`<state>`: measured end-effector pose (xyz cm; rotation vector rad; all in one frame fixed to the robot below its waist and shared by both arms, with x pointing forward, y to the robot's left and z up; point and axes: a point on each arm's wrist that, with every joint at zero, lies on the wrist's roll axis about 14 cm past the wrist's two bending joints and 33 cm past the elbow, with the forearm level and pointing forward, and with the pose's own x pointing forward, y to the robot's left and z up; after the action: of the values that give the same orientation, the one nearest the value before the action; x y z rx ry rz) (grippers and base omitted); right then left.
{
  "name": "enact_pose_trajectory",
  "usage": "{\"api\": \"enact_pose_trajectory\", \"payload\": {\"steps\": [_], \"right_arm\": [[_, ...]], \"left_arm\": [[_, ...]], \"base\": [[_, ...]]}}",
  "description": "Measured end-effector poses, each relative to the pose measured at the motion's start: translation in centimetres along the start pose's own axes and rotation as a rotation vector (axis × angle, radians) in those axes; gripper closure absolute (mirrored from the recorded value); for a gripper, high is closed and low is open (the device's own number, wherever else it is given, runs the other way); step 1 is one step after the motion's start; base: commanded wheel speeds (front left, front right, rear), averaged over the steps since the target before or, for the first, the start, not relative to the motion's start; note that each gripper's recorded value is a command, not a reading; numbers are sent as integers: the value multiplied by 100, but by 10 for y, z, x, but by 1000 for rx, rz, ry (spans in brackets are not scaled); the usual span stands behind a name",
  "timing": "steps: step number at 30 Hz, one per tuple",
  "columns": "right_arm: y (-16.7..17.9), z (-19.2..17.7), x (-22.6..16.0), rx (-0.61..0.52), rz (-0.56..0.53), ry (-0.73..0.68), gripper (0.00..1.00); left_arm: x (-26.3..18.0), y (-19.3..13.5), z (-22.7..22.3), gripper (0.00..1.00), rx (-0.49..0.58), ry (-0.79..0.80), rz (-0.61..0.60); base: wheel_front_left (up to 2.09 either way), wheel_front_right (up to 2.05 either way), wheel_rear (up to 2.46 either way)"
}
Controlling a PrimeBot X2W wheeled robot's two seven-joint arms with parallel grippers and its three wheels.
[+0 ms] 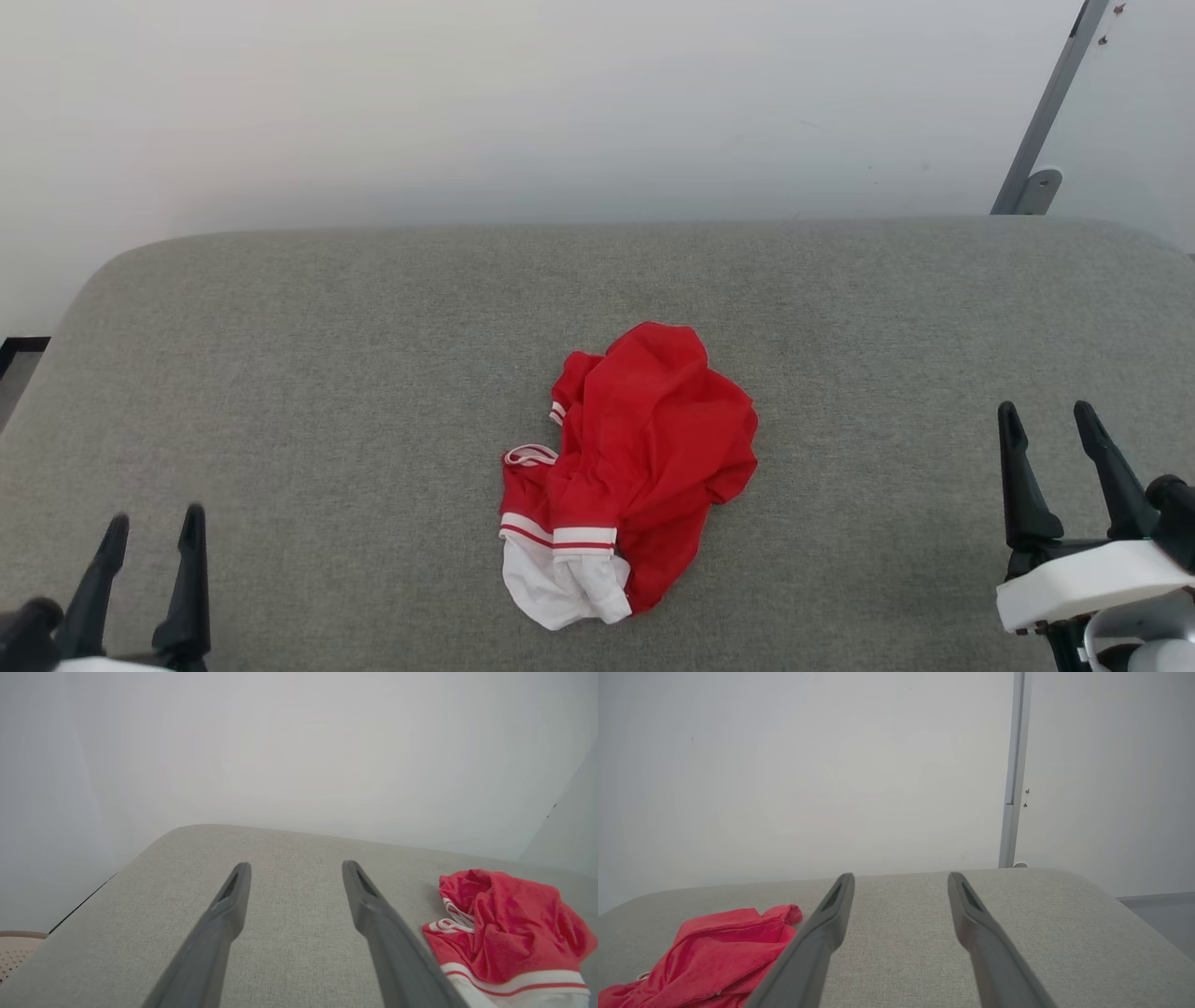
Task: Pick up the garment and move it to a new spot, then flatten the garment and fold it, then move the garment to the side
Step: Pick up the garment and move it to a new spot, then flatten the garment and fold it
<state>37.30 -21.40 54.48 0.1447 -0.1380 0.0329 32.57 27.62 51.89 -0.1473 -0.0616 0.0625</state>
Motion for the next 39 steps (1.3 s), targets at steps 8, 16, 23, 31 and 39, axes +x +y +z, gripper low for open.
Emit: {"api": "enact_pose_trajectory", "payload": {"steps": [8, 16, 23, 31, 39], "right_arm": [[0, -3, -4, 1, 0, 11, 0], [0, -6, -6, 1, 0, 22, 0], [1, -8, -6, -1, 3, 30, 0], [-1, -9, -6, -9, -4, 38, 0], [-8, -13, -11, -12, -26, 60, 0]], "left_arm": [[-9, 6, -14, 0, -37, 24, 16], [-12, 6, -23, 0, -54, 37, 22], [-8, -11, -33, 0, -67, 76, -30], [10, -70, -51, 0, -103, 248, -200], [10, -126, -91, 0, -93, 535, -350]], "base": [[0, 0, 0], [0, 0, 0], [0, 0, 0], [0, 0, 0], [0, 0, 0]]}}
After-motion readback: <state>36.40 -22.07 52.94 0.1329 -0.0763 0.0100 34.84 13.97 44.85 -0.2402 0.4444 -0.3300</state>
